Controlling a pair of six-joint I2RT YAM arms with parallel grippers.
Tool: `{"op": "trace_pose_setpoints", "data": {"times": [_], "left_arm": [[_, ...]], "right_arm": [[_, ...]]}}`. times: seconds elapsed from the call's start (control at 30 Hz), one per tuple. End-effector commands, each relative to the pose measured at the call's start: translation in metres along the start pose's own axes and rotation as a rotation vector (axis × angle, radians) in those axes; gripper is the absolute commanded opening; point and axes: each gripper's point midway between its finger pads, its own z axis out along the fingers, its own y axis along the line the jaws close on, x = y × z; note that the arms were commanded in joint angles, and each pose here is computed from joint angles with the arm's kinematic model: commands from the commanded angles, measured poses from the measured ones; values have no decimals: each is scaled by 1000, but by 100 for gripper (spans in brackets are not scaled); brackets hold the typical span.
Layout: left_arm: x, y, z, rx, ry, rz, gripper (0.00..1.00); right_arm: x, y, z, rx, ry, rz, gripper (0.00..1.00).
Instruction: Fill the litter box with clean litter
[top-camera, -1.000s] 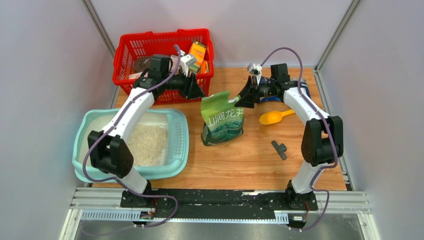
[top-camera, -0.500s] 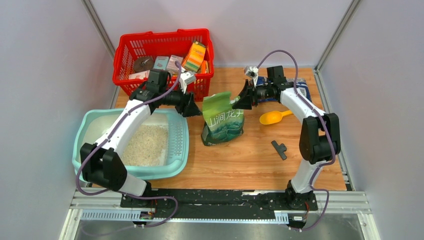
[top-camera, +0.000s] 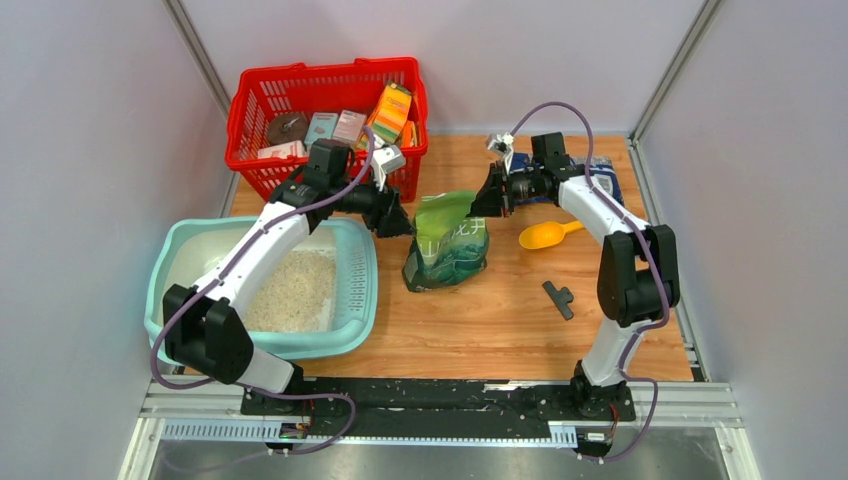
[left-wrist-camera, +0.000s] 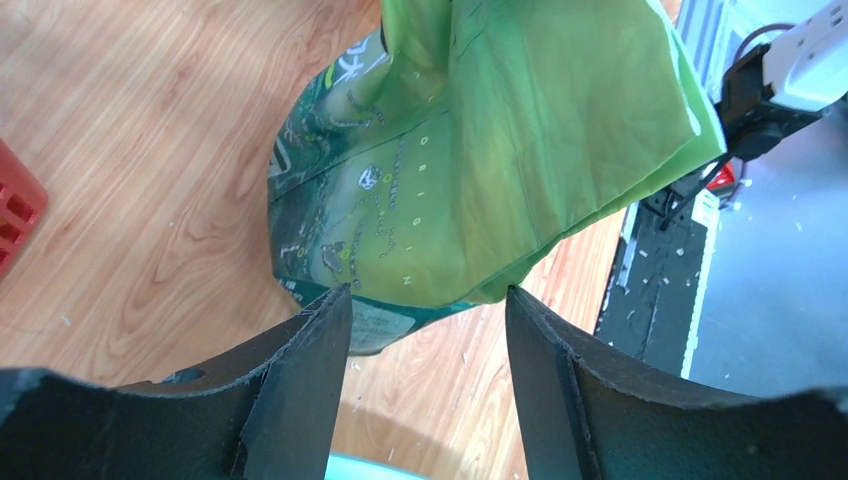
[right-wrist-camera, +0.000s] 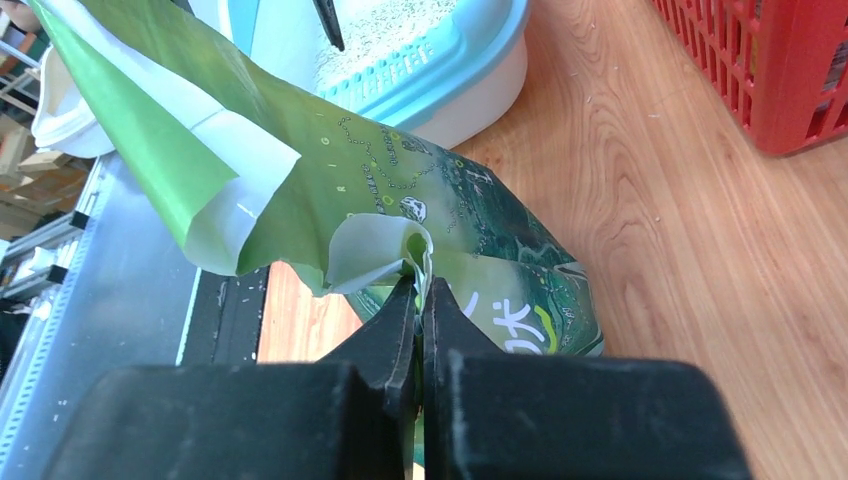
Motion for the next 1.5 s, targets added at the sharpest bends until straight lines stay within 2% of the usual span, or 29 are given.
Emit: {"op": "trace_pose_setpoints", "data": {"times": [0.0,0.13,0.23,0.27,0.33,0.43,0.57,0.67,0.83,0.97,1.03,1.07,1.1,1.27,1.47], "left_arm": [[-3,-3,-10,-31,13,95,66],[-2,6,-15,-69,7,85,66],[-11,7,-11,-69,-47,72,68],[-22,5,-9,-54,-97,110,69],[-25,6,-3,-53,-127,87,82],[-39,11,8,-65,-169,102,82],[-59,12,25,-58,-239,122,82],[-66,-1,37,-7,-252,152,83],[-61,-7,39,-5,-231,212,83],[-43,1,16,-75,-161,257,83],[-39,-7,10,-22,-139,318,84],[-20,-11,8,2,-66,296,84],[-20,-13,7,22,-54,343,84],[-32,-11,27,33,-105,343,85],[-52,-30,64,116,-152,329,85]], "right_arm": [[-12,-1,-13,10,-31,67,0],[-25,0,-38,75,-62,72,0],[-26,4,-51,115,-73,93,0],[-17,6,-51,123,-69,108,0],[-7,9,-52,137,-62,121,0],[8,14,-51,148,-53,166,0],[4,20,-52,158,-65,172,1],[-4,25,-54,168,-70,148,2],[-3,22,-56,174,-71,155,2],[-3,18,-57,183,-72,160,2],[-4,17,-57,183,-72,157,2],[-5,16,-57,183,-71,153,2],[-5,15,-57,184,-72,155,2],[-7,13,-58,185,-72,140,2],[-10,17,-57,180,-72,133,3]]}}
